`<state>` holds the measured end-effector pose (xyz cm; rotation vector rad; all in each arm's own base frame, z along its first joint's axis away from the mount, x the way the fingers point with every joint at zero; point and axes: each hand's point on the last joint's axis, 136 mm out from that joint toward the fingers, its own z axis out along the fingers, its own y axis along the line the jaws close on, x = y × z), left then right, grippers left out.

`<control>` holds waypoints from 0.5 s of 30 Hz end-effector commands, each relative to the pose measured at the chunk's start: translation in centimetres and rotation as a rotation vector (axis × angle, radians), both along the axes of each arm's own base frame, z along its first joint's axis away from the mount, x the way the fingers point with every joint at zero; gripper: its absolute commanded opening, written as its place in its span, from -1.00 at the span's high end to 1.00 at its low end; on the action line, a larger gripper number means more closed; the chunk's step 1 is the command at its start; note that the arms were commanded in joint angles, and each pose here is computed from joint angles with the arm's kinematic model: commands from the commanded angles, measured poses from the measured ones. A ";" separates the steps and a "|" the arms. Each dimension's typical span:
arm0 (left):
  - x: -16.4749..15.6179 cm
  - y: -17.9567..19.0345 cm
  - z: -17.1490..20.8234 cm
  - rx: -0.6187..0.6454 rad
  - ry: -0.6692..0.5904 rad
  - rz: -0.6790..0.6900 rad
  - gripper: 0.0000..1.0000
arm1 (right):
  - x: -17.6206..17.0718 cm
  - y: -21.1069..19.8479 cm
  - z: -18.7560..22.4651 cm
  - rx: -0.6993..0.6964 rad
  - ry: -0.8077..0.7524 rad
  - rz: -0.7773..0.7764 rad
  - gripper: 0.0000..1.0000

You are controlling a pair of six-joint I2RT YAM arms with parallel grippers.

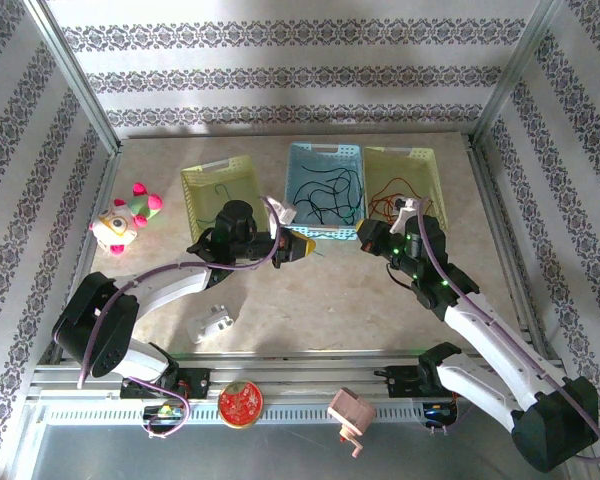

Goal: Untangle the cables

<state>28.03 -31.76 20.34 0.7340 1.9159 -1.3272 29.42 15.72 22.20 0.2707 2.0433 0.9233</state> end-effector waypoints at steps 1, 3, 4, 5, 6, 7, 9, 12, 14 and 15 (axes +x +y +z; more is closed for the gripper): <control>-0.5 1.0 -1.3 0.051 0.048 -0.004 1.00 | 1.3 -4.5 -2.2 -0.097 0.037 -0.208 1.00; 0.4 1.5 -1.1 0.050 0.014 0.061 1.00 | 1.4 -4.3 -2.1 -0.086 0.035 -0.201 0.83; 1.1 2.0 -0.8 0.043 -0.015 0.117 1.00 | 1.4 -4.2 -2.0 -0.082 0.035 -0.193 0.54; 2.1 2.7 -0.5 0.039 -0.038 0.189 1.00 | 1.5 -4.1 -2.1 -0.080 0.037 -0.187 0.32; 3.1 3.7 0.2 0.019 -0.059 0.267 1.00 | 1.5 -3.9 -2.1 -0.078 0.040 -0.179 0.19; 4.3 4.9 1.1 -0.019 -0.081 0.353 1.00 | 1.5 -3.8 -2.1 -0.077 0.043 -0.173 0.13; 6.1 7.7 3.1 -0.120 -0.105 0.512 1.00 | 1.5 -3.6 -2.2 -0.073 0.048 -0.166 0.06; 7.8 11.9 5.7 -0.271 -0.121 0.684 1.00 | 1.4 -3.5 -2.3 -0.072 0.051 -0.158 0.02; 8.6 14.5 6.2 -0.317 -0.114 0.789 1.00 | 1.4 -3.4 -2.4 -0.071 0.054 -0.153 0.02; 9.0 15.9 6.1 -0.323 -0.112 0.852 1.00 | 1.4 -3.3 -2.5 -0.072 0.056 -0.149 0.01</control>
